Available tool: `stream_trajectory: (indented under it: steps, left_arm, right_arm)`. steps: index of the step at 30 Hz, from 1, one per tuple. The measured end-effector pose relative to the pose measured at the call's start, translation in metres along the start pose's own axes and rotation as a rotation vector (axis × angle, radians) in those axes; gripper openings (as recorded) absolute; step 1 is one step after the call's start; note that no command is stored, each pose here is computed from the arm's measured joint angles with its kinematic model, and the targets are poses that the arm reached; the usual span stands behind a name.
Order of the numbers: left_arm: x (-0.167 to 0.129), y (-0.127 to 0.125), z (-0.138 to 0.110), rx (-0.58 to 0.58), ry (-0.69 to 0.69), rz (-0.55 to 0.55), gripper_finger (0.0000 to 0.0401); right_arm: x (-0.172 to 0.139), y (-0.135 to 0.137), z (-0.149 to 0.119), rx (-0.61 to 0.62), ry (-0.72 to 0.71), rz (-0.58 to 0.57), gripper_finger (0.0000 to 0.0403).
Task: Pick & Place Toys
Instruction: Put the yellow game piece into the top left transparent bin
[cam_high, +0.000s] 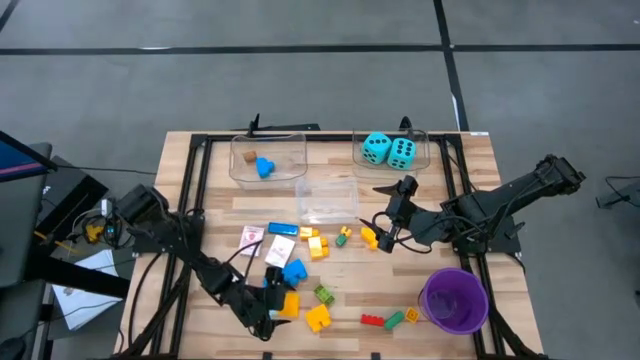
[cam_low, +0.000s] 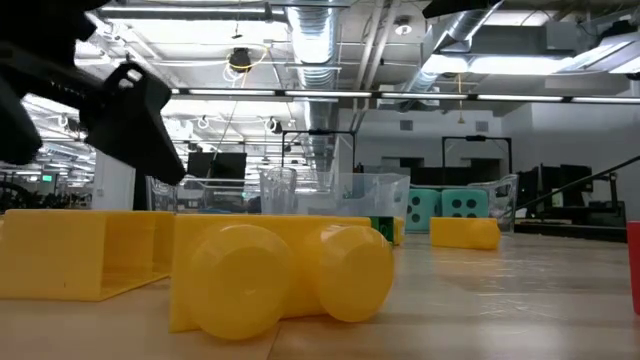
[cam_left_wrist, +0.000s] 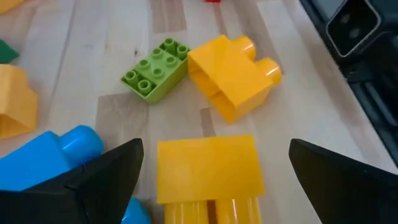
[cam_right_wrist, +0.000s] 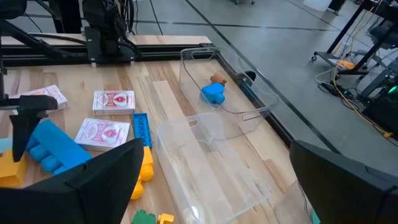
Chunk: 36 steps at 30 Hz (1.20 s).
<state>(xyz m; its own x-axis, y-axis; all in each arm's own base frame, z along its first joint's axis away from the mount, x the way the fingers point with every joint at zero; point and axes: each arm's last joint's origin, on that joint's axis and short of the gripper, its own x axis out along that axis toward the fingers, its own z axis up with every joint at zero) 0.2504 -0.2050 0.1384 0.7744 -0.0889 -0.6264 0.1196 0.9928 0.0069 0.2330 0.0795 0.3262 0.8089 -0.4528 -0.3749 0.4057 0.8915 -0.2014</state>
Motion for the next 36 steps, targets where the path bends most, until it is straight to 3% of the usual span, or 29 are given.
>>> stream_trajectory:
  steps: [9, 19, 24, 31, 36]
  left_arm:
    - [0.018, -0.004, -0.016, 0.006, 0.044, 0.028, 0.0397]
    - [0.02, -0.004, -0.018, -0.013, 0.058, 0.043, 0.0394]
    - [0.02, -0.003, -0.018, -0.029, 0.064, 0.049, 0.0366]
    - [0.02, -0.003, -0.018, -0.033, 0.065, 0.044, 0.0293]
    - [0.016, -0.005, -0.012, -0.052, 0.036, 0.003, 0.0289]
  right_arm:
    - [0.0, 0.0, 0.0, 0.0, 0.001, 0.0, 0.0395]
    - [0.0, 0.0, 0.0, 0.006, 0.004, -0.001, 0.0395]
    - [0.0, 0.0, -0.001, 0.004, 0.006, -0.001, 0.0395]
    - [0.0, 0.0, -0.001, 0.004, 0.006, -0.001, 0.0395]
    - [0.0, 0.0, -0.001, 0.005, 0.005, -0.001, 0.0395]
